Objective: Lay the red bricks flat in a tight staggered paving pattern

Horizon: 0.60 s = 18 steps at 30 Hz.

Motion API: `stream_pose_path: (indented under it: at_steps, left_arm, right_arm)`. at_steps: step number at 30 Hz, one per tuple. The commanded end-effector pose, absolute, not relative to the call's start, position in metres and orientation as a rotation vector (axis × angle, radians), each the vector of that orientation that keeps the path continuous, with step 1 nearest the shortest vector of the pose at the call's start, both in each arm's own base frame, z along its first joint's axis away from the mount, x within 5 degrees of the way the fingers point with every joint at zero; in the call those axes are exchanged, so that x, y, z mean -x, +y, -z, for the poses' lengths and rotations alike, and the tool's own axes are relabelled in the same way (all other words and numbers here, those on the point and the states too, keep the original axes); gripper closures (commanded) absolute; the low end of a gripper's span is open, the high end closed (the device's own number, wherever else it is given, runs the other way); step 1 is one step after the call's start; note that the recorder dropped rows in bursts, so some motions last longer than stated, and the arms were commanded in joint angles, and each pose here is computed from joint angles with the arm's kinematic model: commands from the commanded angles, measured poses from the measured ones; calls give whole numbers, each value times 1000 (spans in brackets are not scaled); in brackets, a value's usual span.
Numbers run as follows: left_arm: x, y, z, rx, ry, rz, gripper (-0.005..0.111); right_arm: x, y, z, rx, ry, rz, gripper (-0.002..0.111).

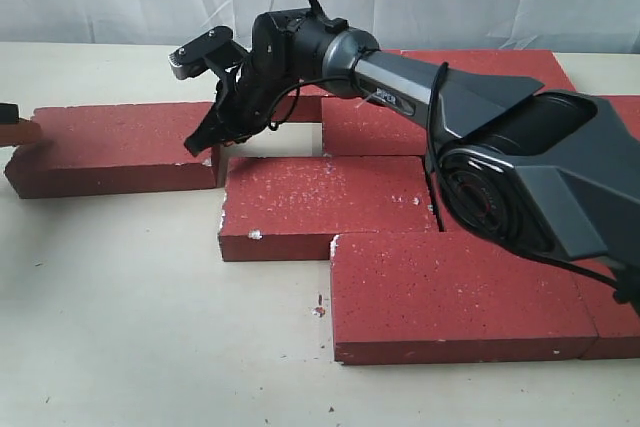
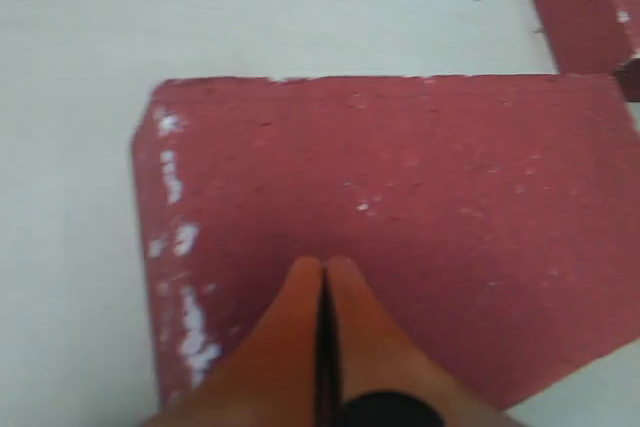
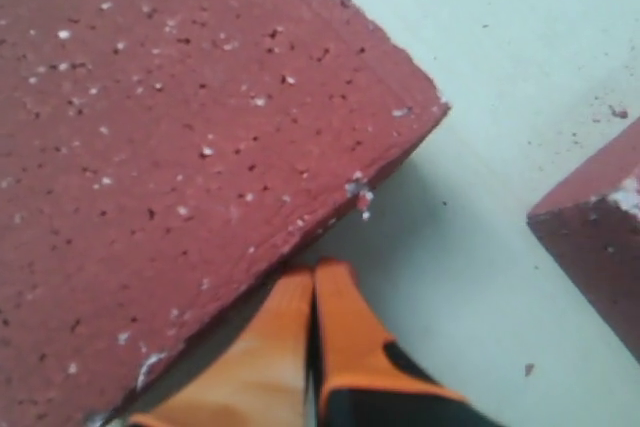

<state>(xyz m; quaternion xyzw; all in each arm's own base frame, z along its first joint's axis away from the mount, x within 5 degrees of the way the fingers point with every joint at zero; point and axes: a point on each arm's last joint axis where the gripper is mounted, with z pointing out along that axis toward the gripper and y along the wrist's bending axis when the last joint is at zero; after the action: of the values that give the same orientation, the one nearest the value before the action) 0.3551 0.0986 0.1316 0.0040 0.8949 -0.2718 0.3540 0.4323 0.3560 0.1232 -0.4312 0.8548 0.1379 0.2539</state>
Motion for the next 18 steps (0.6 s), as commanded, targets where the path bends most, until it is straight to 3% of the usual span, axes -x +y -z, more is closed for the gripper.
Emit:
stream_pose_path:
  at_steps: [1, 6, 11, 18]
  left_arm:
    - [-359, 95, -138, -27, 2244, 750, 107]
    - [-354, 113, -144, 4, 2267, 637, 107]
    - [-348, 145, -133, 283, 2360, 427, 107]
    - [-357, 126, -112, 238, 2386, 503, 107]
  right_arm:
    - [-442, 342, -148, 1159, 2291, -322, 109]
    - [-446, 334, -148, 1138, 2317, -329, 109]
    - [-446, 335, -143, 1133, 2322, -339, 109]
    - [-447, 339, -130, 1101, 2334, -383, 109]
